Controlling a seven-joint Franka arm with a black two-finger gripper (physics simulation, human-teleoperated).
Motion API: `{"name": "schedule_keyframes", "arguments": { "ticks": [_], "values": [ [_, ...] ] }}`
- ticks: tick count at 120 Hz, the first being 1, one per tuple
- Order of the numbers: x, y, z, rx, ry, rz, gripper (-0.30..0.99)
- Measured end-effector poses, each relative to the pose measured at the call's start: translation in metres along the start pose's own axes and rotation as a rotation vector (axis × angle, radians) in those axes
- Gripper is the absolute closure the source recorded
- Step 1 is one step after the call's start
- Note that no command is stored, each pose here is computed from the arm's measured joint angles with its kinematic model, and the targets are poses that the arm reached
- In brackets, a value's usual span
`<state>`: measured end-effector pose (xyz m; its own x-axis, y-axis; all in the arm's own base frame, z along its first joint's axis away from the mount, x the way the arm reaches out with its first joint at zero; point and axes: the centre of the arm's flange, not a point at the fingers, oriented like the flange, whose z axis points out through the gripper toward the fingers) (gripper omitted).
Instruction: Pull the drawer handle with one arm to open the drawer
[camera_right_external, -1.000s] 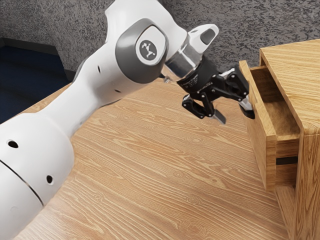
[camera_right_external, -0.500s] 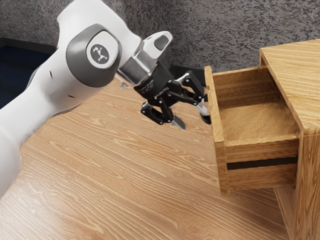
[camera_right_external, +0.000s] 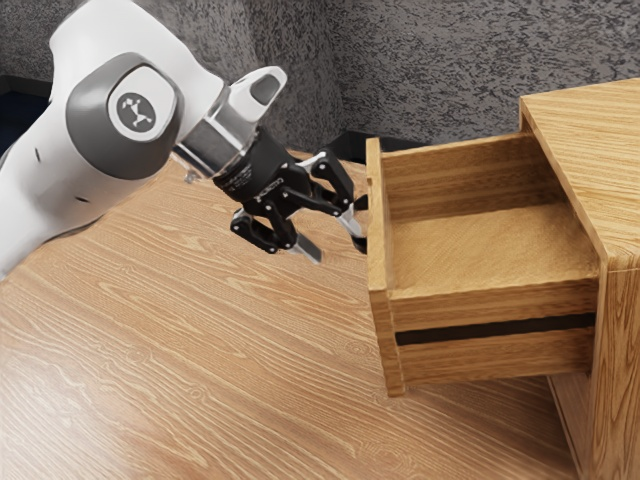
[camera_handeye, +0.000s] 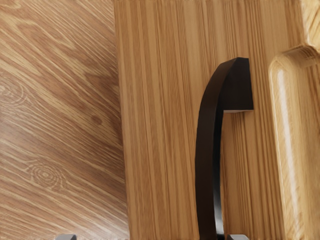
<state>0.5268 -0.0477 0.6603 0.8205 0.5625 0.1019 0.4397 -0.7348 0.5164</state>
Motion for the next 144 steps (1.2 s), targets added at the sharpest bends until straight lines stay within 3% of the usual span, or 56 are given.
{"name": "schedule_keyframes", "arguments": {
  "ticks": [121,129,137,144],
  "values": [
    [-0.026,-0.076,-0.068,0.009,0.05,-0.064,0.28],
    [-0.038,-0.074,-0.11,0.001,0.112,-0.024,0.22],
    [-0.077,-0.06,-0.195,-0.006,0.231,0.1,0.17],
    [-0.115,-0.062,-0.243,0.021,0.27,0.249,0.13]
  ]
}}
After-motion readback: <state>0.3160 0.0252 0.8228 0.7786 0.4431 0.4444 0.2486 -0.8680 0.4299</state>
